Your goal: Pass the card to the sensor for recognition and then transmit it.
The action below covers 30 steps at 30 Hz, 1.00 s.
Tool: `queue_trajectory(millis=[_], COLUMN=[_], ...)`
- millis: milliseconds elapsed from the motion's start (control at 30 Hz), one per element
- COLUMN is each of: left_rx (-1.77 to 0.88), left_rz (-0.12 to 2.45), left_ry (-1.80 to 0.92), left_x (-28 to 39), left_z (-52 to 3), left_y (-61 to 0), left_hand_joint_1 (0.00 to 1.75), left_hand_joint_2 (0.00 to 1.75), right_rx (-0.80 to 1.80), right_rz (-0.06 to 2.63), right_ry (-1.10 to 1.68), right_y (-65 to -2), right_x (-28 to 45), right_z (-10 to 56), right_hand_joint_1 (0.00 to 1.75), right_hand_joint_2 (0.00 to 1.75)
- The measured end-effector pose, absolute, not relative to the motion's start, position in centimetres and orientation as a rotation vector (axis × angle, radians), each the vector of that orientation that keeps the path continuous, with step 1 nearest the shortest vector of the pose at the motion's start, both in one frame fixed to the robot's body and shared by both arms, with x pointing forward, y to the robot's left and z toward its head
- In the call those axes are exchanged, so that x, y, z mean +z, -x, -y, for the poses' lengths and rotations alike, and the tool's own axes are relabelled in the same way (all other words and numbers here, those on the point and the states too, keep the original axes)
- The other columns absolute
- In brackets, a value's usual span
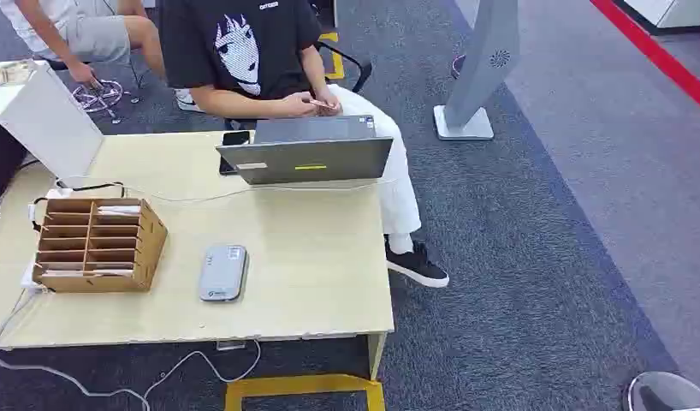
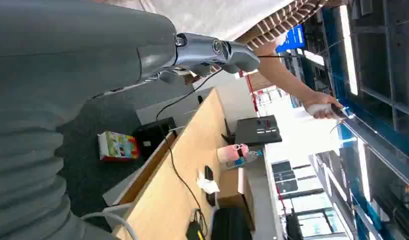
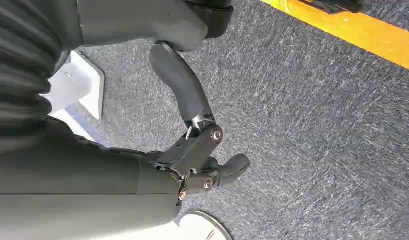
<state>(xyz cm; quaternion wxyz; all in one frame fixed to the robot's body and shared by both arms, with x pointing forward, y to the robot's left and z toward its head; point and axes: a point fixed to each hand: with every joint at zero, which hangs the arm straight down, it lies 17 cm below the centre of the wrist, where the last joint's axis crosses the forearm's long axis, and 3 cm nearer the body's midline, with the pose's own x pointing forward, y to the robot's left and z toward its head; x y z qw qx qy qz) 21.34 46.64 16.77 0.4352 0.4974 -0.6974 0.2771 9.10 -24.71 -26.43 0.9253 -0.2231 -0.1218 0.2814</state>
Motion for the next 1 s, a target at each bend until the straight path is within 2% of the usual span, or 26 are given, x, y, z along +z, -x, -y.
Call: queue_trajectory(millis=[267, 567, 800, 1000], left_rx=[0.591, 0.341, 0.142, 0.047], left_rz=[1.83, 1.932, 1.932, 1.902], left_ry=[-1.06, -0.949, -0.969, -0.974], left_x=[17.9, 22.6, 24.1, 23.8], left_z=[-44.8, -41.5, -38.8, -37.2], left_y=[-24.5, -35.0, -44.8, -49.0], left_hand_joint_1=[0.0, 0.0, 0.0, 0.0], left_hand_joint_2=[1.75, 1.75, 1.75, 1.75], right_rx=[0.589, 0.615, 0.618, 0.617], right_rz=[0.252, 0.272, 0.281, 0.283], right_ry=[0.463, 0.44, 0.42, 0.417], right_y=[-9.3, -10.0, -10.5, -10.6], right_x=[-26.4, -26.4, -26.4, -26.4], right_z=[24.8, 24.2, 23.8, 23.8], right_hand_joint_1=[0.0, 0.0, 0.0, 0.0], right_hand_joint_2=[1.75, 1.75, 1.75, 1.75])
